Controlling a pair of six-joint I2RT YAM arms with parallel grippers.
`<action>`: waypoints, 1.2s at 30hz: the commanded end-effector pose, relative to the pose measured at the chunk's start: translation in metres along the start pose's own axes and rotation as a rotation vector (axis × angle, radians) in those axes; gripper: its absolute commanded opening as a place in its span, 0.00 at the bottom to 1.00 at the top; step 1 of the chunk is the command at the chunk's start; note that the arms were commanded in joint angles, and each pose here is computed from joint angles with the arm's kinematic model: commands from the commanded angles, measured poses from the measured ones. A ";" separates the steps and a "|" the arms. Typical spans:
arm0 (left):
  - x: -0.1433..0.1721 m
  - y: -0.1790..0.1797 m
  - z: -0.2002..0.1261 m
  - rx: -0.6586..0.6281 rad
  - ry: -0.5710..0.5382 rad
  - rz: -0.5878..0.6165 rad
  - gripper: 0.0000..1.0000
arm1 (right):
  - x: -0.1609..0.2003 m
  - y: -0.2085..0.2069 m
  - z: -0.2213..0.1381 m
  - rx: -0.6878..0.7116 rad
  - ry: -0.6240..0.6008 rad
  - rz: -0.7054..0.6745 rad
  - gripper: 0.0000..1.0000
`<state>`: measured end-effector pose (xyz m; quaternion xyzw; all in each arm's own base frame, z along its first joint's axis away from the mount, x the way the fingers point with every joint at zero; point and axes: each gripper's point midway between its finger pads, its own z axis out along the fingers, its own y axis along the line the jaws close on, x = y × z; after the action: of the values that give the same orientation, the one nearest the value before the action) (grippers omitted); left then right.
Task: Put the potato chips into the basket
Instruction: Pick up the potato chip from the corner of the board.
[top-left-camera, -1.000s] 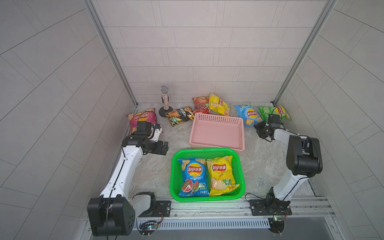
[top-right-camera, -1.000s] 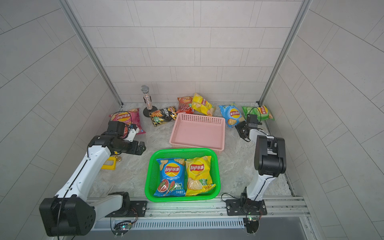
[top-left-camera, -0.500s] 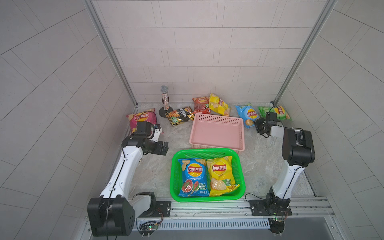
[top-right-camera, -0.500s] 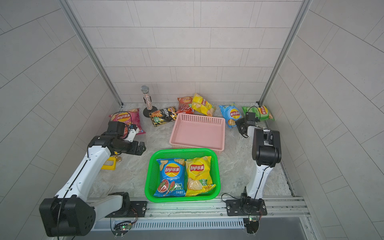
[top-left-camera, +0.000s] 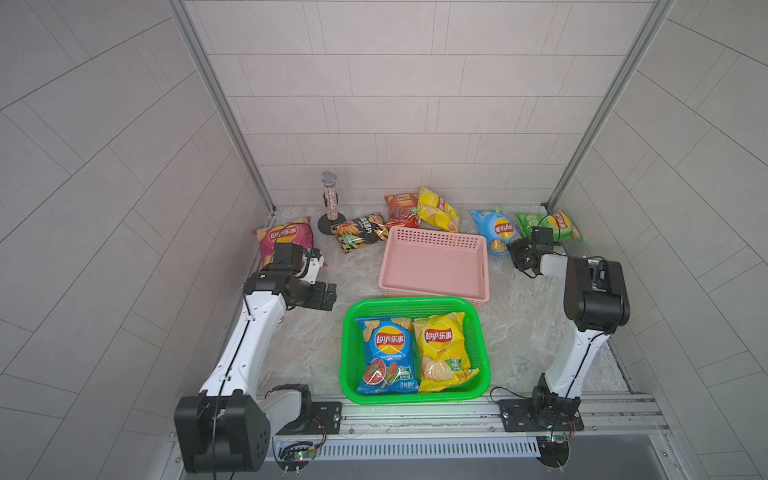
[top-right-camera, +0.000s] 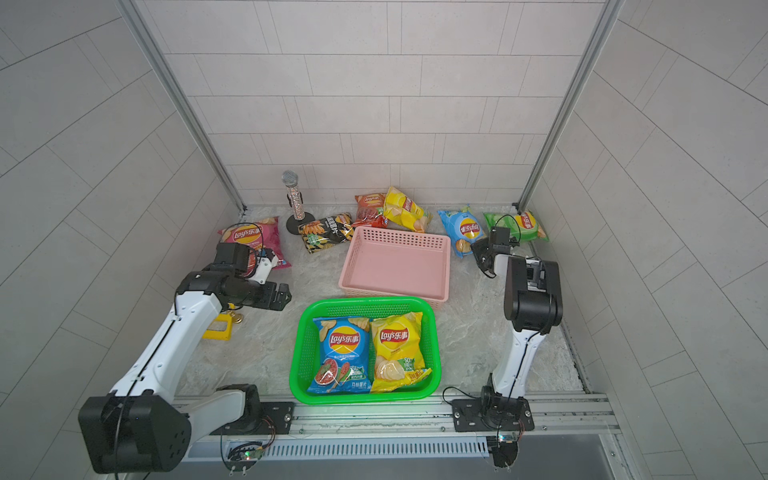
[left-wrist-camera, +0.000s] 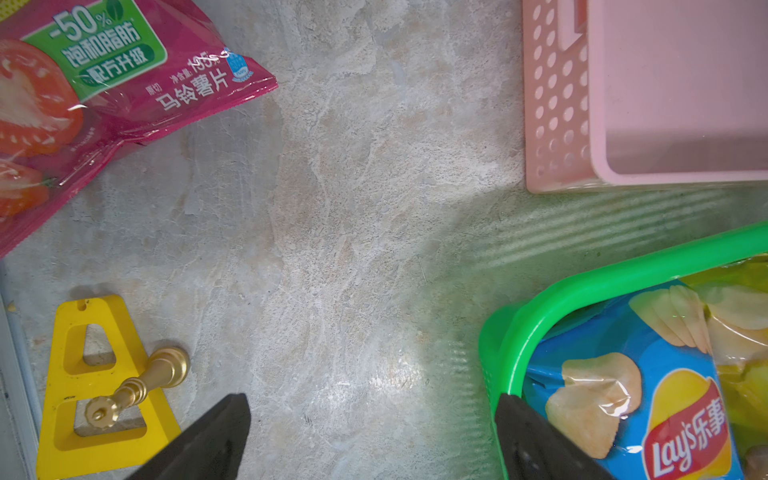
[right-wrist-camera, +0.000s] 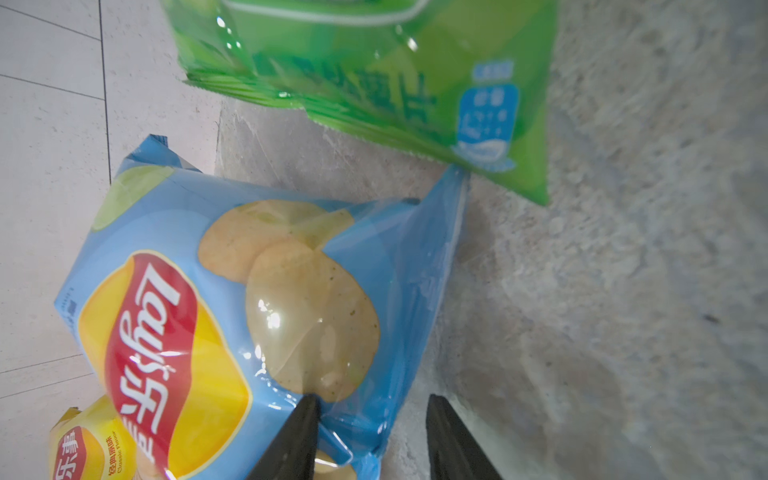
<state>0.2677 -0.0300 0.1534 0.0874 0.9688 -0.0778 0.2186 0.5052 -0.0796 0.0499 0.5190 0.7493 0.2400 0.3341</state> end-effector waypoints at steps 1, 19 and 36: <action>0.000 0.000 -0.003 -0.006 -0.009 -0.001 1.00 | 0.001 -0.003 0.000 0.015 -0.004 -0.014 0.48; 0.000 0.000 -0.002 -0.004 -0.006 -0.002 1.00 | 0.003 0.015 -0.013 -0.009 -0.016 -0.121 0.14; -0.001 -0.002 -0.003 0.005 -0.012 0.003 1.00 | -0.028 0.117 -0.187 -0.027 -0.165 -0.529 0.00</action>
<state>0.2678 -0.0296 0.1534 0.0872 0.9689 -0.0767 0.2187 0.4654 -0.0688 0.2408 0.3604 0.8002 0.1596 0.4521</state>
